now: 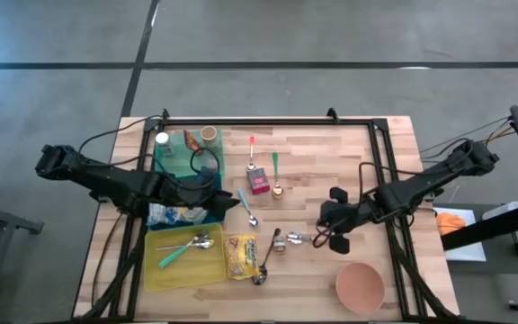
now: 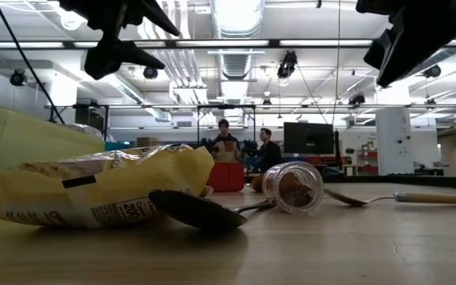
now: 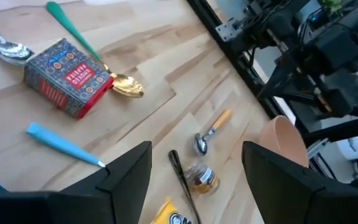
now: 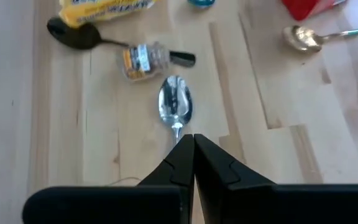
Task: Pick & Place Food Item
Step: Put the yellow spoon into the yellow bin
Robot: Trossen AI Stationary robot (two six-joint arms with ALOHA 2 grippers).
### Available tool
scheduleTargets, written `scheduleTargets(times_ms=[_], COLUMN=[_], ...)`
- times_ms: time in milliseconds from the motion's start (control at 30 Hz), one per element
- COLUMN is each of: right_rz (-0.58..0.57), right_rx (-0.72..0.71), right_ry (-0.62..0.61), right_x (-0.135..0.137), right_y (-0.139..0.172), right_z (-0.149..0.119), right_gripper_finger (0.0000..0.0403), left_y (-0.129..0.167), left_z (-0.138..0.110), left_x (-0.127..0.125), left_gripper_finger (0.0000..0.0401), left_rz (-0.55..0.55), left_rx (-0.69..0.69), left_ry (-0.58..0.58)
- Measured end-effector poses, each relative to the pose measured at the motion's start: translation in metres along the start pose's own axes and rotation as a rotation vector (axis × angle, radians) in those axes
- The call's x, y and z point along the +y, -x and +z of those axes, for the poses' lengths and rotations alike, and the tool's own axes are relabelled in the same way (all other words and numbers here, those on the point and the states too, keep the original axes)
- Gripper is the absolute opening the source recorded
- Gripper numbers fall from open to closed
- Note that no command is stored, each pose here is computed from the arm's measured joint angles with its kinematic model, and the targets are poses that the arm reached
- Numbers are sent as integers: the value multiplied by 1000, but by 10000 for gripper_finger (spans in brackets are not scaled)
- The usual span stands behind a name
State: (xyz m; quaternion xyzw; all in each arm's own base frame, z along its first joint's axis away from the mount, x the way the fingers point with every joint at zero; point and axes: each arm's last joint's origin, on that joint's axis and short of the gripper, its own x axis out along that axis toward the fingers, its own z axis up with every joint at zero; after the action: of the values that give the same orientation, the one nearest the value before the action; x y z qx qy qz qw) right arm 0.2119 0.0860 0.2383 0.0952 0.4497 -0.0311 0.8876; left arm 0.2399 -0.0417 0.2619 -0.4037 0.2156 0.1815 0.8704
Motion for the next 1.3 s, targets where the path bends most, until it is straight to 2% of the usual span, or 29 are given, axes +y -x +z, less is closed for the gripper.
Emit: scheduleTargets(times_ms=[100,333,433,633,767,1100,1200,1300], right_rz=[2,88,66,35,-3,-41,-42,-43], right_rx=[38,216,265,319,358,350,356,366], right_ry=[24,52,60,116,182,298,306,307], right_x=[1,9,10,12,11,15,17,17], right_y=[-7,-37,-51,-73,-87,-112,-115,-118], right_z=[-2,-9,-13,-19,-25,-25,-24,-25], right_gripper_finger=[8,17,50,147,178,177,149,96], left_y=[0,0,0,0,0,0,0,0], left_z=[-1,-2,-2,-2,-3,-3,-3,-3], left_x=[1,2,2,2,2,3,3,3], left_gripper_finger=[255,255,255,255,255,255,255,255], left_rz=[10,15,15,11,6,8,11,15], left_rx=[10,28,29,35,45,55,56,59], left_ry=[-4,-9,-9,-7,-5,12,11,9])
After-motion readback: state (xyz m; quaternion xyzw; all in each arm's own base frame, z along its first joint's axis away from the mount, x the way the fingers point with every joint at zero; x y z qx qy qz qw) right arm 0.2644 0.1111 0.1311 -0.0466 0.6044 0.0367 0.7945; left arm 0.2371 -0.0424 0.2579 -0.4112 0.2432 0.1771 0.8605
